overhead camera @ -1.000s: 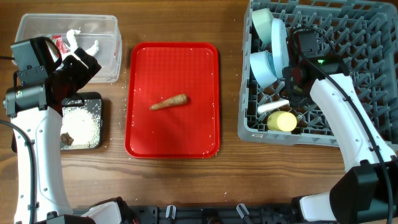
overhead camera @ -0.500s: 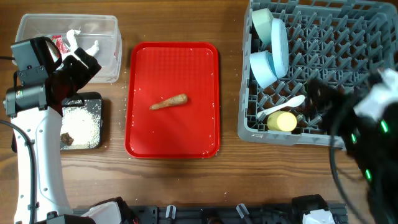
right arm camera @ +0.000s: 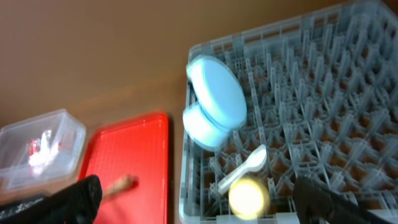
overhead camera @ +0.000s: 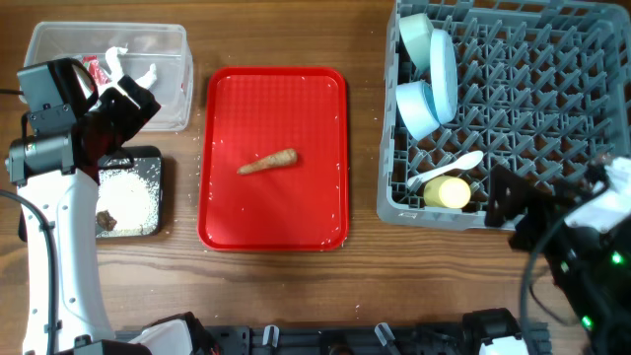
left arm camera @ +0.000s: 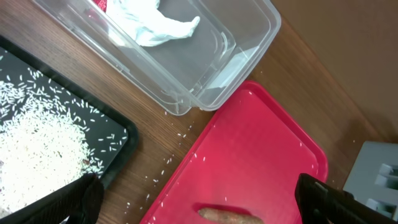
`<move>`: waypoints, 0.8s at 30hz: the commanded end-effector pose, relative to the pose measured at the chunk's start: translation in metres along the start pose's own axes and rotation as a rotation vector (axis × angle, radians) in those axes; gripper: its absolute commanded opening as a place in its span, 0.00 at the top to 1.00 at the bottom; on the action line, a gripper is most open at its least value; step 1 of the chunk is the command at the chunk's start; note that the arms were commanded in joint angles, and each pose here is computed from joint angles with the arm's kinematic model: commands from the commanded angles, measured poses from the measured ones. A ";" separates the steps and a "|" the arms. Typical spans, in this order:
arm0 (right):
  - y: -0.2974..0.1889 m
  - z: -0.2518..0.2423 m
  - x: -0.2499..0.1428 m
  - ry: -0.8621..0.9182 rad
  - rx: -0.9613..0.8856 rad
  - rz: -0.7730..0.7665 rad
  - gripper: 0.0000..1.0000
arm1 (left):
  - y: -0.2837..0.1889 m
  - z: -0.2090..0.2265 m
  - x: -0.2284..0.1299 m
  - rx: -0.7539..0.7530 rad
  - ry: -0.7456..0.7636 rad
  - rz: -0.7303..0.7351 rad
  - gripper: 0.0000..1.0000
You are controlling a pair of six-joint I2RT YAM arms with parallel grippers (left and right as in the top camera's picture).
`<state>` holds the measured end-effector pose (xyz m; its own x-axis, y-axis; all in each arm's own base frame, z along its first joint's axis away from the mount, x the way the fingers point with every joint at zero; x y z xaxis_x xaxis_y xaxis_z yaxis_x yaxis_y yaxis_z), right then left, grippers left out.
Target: Sort waste into correct bins and load items into the dishwasher rack
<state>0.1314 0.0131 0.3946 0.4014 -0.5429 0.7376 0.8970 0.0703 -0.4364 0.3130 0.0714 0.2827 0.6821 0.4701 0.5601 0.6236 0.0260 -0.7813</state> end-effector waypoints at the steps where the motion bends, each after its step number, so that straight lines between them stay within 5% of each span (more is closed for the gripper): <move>1: 0.034 -0.012 -0.013 -0.124 0.027 -0.111 0.00 | -0.005 0.001 0.003 0.004 -0.004 -0.020 0.00; 7: 0.098 -0.037 -0.072 -0.282 0.314 -0.337 0.00 | -0.005 0.001 0.003 0.004 -0.004 -0.020 0.00; 14: 0.119 -0.086 -0.133 -0.253 0.311 -0.368 0.00 | -0.005 0.001 0.003 0.004 -0.004 -0.020 0.00; 24: 0.126 -0.099 -0.152 -0.174 0.322 -0.343 0.00 | -0.005 0.001 0.003 0.004 -0.004 -0.020 0.00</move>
<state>0.1661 0.0216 0.1749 0.0772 -0.4171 0.9056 0.9852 0.1712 -0.0051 0.3129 0.0714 0.2825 0.6828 0.4703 0.5591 0.6228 0.0254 -0.7820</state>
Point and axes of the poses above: each gripper's point midway between its finger pads, its own y axis out along the fingers, its own z axis along the line the jaws close on, x = y × z, the point moved 8 cm from there along -y, back along the fingers, and after that the axes turned 14 degrees about y, right-handed, at the moved point
